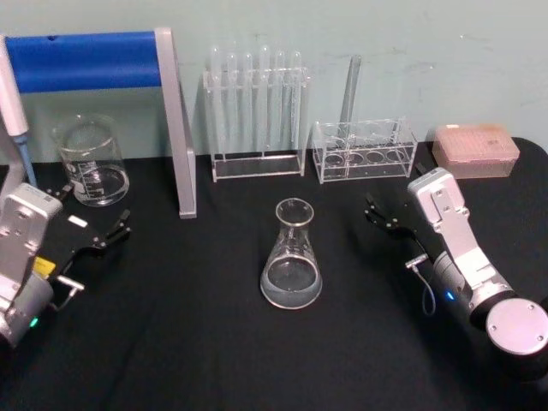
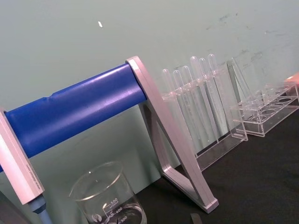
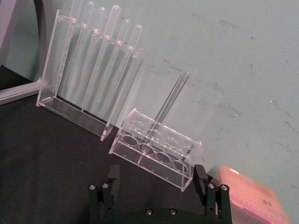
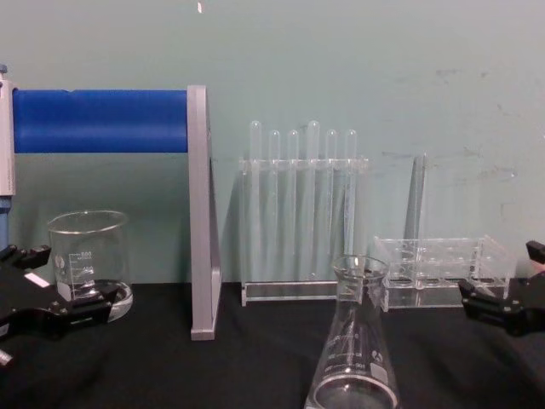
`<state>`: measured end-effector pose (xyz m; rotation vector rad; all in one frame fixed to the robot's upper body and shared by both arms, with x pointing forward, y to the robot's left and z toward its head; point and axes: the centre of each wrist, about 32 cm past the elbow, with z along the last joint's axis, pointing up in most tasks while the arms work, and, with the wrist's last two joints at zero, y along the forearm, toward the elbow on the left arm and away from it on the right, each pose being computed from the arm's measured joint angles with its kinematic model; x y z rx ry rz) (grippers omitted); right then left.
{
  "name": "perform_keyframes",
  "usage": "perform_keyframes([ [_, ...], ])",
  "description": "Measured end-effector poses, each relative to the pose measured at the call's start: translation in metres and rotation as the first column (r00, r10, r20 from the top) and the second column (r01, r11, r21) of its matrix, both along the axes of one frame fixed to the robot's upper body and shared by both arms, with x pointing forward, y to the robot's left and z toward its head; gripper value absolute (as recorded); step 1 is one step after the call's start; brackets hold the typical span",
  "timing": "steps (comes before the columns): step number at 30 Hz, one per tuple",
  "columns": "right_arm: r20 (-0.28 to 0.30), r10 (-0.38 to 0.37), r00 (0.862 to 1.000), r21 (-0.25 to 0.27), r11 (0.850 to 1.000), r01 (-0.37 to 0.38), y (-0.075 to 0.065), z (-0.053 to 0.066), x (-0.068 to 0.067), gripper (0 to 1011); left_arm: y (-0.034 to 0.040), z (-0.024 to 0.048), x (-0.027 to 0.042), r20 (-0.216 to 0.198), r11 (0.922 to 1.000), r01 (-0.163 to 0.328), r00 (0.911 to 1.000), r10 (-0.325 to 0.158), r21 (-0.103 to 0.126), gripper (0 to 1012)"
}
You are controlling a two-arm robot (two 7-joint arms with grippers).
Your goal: Grasp the erlenmeyer flask with one hand, shake it three times, then place it back.
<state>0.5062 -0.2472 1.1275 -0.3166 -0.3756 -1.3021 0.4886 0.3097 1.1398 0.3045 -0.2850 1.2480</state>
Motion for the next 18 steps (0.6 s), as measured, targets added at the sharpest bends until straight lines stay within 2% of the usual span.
perform_keyframes([
  [18,-0.003,0.000,1.000,0.003,1.000,0.000,-0.0004,-0.0001,-0.0001,1000,0.0000,0.0000,0.0000,0.000,1.0000,0.000,1.0000,0.000,0.000,1001],
])
